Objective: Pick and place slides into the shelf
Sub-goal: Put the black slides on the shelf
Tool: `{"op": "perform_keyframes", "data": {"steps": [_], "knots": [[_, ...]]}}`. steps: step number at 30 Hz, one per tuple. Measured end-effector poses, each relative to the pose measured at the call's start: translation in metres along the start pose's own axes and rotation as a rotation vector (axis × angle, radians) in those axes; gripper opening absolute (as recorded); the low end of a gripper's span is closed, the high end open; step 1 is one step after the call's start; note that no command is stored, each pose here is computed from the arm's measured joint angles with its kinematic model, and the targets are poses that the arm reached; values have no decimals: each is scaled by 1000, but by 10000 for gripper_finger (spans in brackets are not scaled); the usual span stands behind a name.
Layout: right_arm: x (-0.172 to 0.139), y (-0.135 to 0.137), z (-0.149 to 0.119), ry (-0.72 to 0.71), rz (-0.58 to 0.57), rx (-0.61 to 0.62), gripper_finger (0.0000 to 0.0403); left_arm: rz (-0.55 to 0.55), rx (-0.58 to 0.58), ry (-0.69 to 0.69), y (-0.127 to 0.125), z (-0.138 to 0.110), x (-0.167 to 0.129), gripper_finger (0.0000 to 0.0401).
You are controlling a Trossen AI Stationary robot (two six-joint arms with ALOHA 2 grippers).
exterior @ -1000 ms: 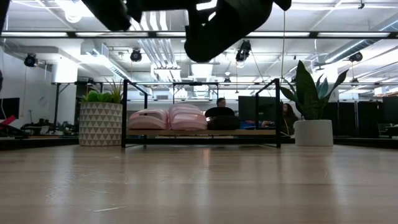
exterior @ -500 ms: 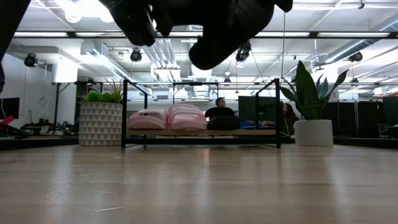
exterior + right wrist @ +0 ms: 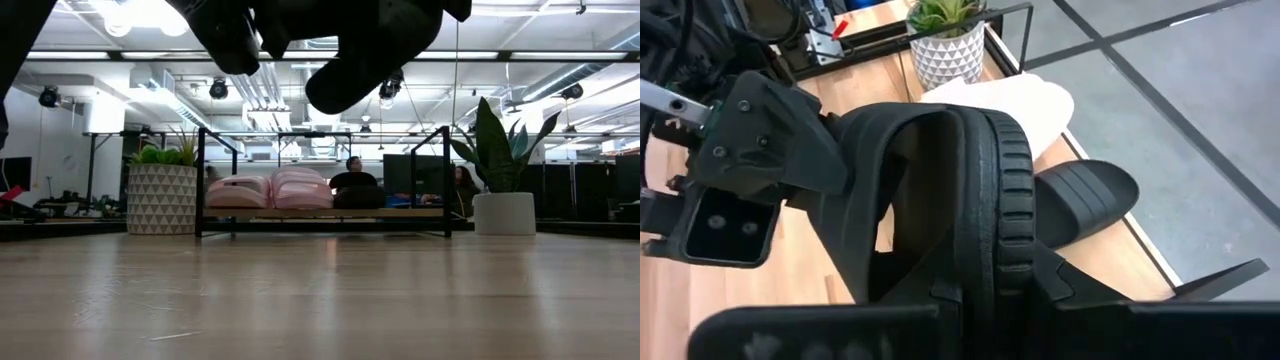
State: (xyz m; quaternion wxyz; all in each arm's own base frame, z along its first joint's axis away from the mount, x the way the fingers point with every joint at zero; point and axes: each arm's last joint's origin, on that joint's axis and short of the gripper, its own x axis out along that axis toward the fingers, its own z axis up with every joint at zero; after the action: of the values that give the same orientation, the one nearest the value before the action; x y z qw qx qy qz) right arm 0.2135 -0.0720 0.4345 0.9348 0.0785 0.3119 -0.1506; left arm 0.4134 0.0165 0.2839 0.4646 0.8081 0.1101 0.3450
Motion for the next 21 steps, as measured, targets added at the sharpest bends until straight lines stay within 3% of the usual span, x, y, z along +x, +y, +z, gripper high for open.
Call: {"op": "perform_keyframes", "data": {"steps": [5, 11, 16, 21], "knots": [[0, -1, 1, -9, -28, -56, 68, -19, -148, 27, 0, -1, 0, 3], [-4, -8, 3, -24, -298, -153, 146, -90, -243, 132, -3, -4, 0, 1], [-9, -13, 9, -75, -507, -194, 184, -129, -355, 240, -5, -9, 1, 1], [-18, -15, 13, -137, -581, -148, 194, -205, -567, 396, -14, -20, 12, 1]]}}
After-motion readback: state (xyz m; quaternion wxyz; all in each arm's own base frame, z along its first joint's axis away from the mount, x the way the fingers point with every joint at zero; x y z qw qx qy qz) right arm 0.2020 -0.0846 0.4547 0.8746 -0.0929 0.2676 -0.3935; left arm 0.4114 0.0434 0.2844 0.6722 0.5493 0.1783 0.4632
